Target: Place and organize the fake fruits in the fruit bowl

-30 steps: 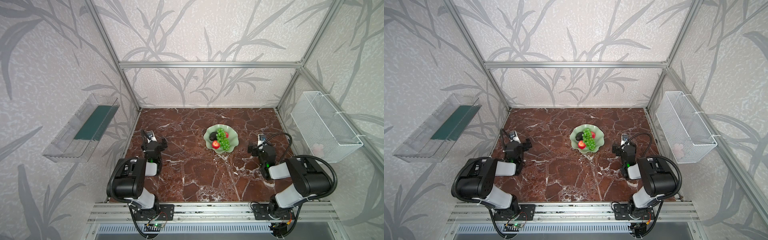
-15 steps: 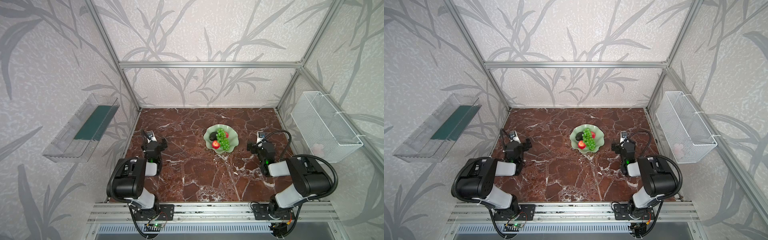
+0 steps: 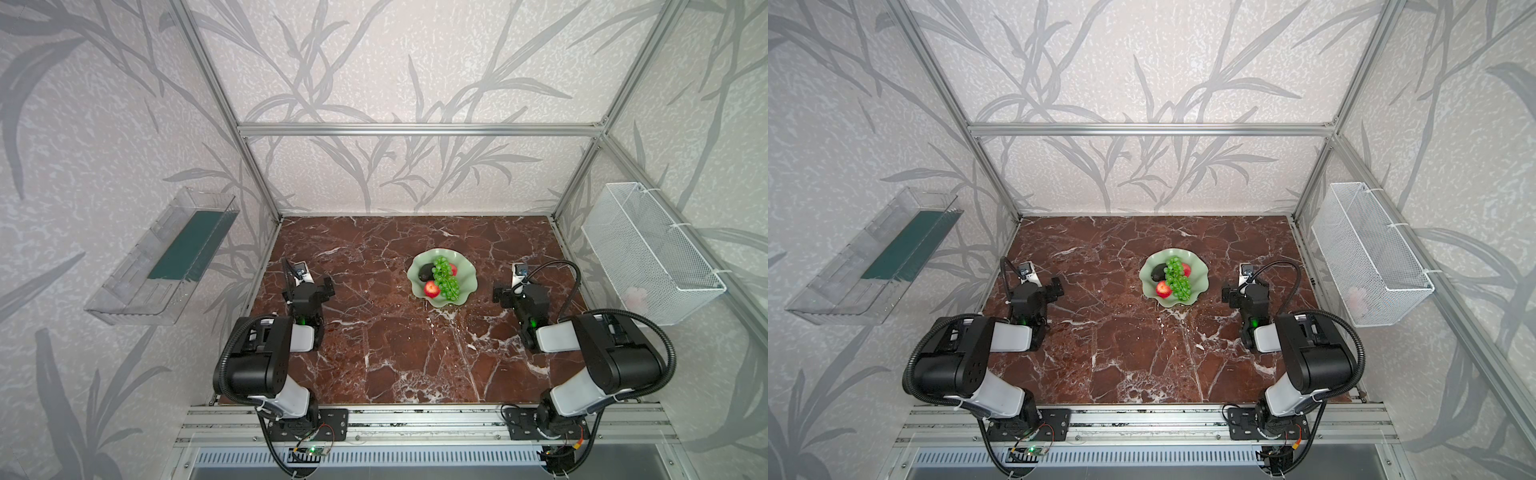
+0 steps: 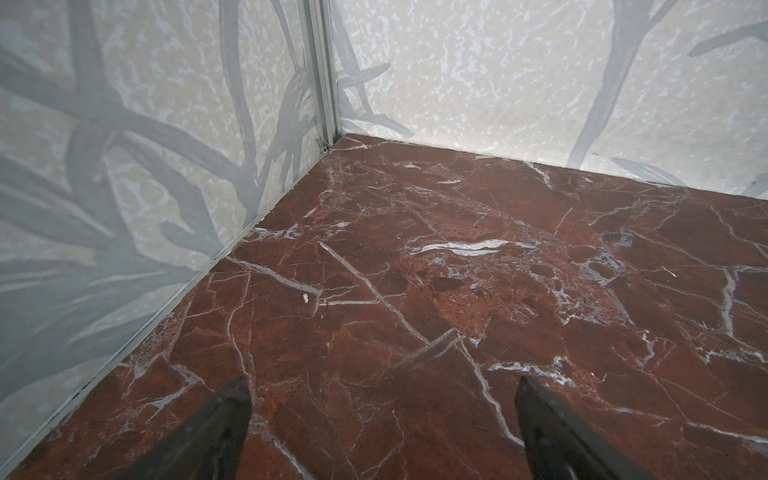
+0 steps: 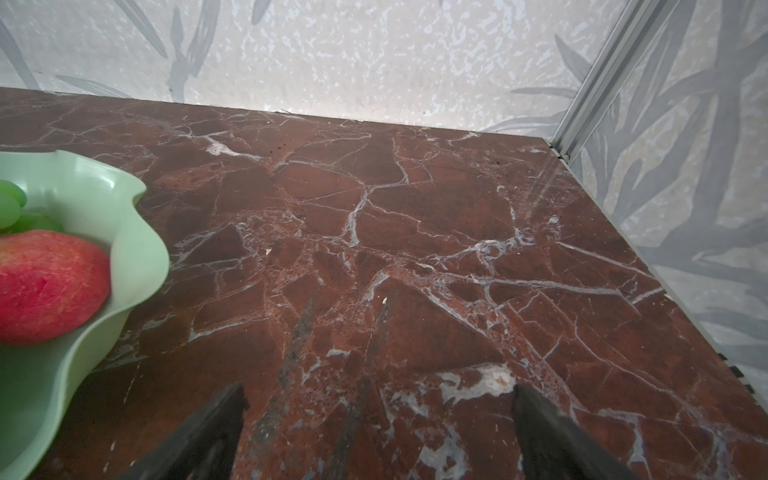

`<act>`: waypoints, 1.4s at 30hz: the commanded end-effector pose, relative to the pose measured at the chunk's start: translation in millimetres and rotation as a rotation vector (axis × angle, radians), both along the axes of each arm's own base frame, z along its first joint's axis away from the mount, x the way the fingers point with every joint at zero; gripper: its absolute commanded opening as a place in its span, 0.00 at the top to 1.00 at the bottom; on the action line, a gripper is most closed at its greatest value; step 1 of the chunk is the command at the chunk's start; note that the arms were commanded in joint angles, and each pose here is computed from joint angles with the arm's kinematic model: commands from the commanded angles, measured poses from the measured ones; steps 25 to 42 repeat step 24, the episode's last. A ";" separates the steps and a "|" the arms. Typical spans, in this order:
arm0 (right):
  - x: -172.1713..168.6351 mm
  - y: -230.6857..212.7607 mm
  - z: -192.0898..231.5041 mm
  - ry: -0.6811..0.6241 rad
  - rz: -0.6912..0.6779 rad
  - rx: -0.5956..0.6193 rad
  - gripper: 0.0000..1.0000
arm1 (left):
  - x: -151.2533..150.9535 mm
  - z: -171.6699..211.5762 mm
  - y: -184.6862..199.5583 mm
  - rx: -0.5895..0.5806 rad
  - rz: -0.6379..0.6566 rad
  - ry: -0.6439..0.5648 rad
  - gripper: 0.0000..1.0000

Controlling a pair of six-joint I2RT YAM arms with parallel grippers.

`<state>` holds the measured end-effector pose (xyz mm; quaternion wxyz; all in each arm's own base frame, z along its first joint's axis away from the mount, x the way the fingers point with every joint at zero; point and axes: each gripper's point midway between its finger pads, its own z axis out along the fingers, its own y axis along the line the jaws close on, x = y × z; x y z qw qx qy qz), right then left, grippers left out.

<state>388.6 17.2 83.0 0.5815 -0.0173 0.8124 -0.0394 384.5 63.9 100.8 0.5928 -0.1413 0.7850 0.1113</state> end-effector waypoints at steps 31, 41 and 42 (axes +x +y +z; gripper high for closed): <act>8.4 4.7 11.7 -0.026 0.027 -0.007 0.01 | 2.7 -1.2 -2.7 0.020 -0.019 0.013 0.01; 8.4 4.7 11.7 -0.026 0.027 -0.007 0.01 | 2.7 -1.2 -2.7 0.020 -0.019 0.013 0.01; 8.4 4.7 11.7 -0.026 0.027 -0.007 0.01 | 2.7 -1.2 -2.7 0.020 -0.019 0.013 0.01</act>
